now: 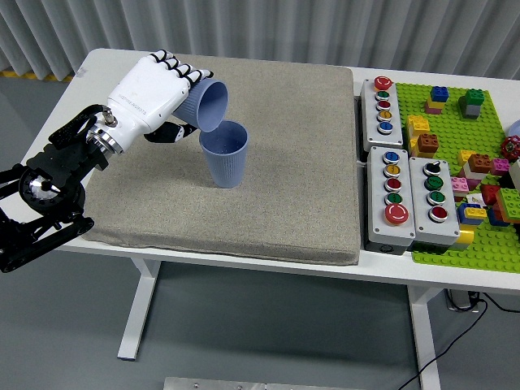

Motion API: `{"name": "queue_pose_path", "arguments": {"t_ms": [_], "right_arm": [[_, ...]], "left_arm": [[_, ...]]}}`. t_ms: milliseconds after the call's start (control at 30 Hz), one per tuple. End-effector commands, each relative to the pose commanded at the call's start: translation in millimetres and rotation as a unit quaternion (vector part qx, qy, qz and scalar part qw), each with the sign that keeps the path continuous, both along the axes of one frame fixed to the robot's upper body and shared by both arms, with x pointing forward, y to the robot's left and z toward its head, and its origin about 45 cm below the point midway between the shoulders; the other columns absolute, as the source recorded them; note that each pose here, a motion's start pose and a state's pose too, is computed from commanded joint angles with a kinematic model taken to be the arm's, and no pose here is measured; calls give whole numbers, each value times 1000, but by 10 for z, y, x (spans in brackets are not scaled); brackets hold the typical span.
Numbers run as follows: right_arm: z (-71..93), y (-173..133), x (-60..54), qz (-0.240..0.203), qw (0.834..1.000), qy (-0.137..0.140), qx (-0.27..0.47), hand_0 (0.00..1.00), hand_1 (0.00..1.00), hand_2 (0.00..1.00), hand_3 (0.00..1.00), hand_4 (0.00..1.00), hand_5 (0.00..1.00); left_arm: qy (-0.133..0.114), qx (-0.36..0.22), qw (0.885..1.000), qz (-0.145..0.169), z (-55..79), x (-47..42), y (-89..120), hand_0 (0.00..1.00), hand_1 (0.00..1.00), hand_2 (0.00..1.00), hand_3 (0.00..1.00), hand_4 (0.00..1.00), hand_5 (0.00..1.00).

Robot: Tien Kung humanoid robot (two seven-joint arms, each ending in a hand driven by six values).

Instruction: Pick cup pour cup place

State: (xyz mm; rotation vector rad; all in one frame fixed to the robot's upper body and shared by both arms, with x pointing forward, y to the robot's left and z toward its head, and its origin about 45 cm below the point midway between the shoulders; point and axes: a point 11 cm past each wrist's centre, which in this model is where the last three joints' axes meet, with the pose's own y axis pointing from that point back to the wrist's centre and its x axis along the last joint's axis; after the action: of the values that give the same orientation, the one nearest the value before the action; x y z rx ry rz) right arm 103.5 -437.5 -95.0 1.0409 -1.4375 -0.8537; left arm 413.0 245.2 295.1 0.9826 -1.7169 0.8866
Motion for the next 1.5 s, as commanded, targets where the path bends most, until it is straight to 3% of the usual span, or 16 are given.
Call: {"name": "queue_pose_path", "arguments": {"t_ms": [933,1233,1500], "right_arm": [[-1,4,4,0,1000,0,0,698,695,629,619,179,333],[-7,2,-26,1,1000,3,0,698,695,630,619,179,333],[-16,4,-65,3,1000,8,0,698,695,630,619,178,334]], "left_arm": [[-3,-1,1000,1,15,4,-15,710,589,605,612,520,55],[-27,-38,999,-15,108,-31,8,703,588,595,605,521,56],[-6,-104,995,-5,108,-42,70,698,583,594,603,520,55]]}}
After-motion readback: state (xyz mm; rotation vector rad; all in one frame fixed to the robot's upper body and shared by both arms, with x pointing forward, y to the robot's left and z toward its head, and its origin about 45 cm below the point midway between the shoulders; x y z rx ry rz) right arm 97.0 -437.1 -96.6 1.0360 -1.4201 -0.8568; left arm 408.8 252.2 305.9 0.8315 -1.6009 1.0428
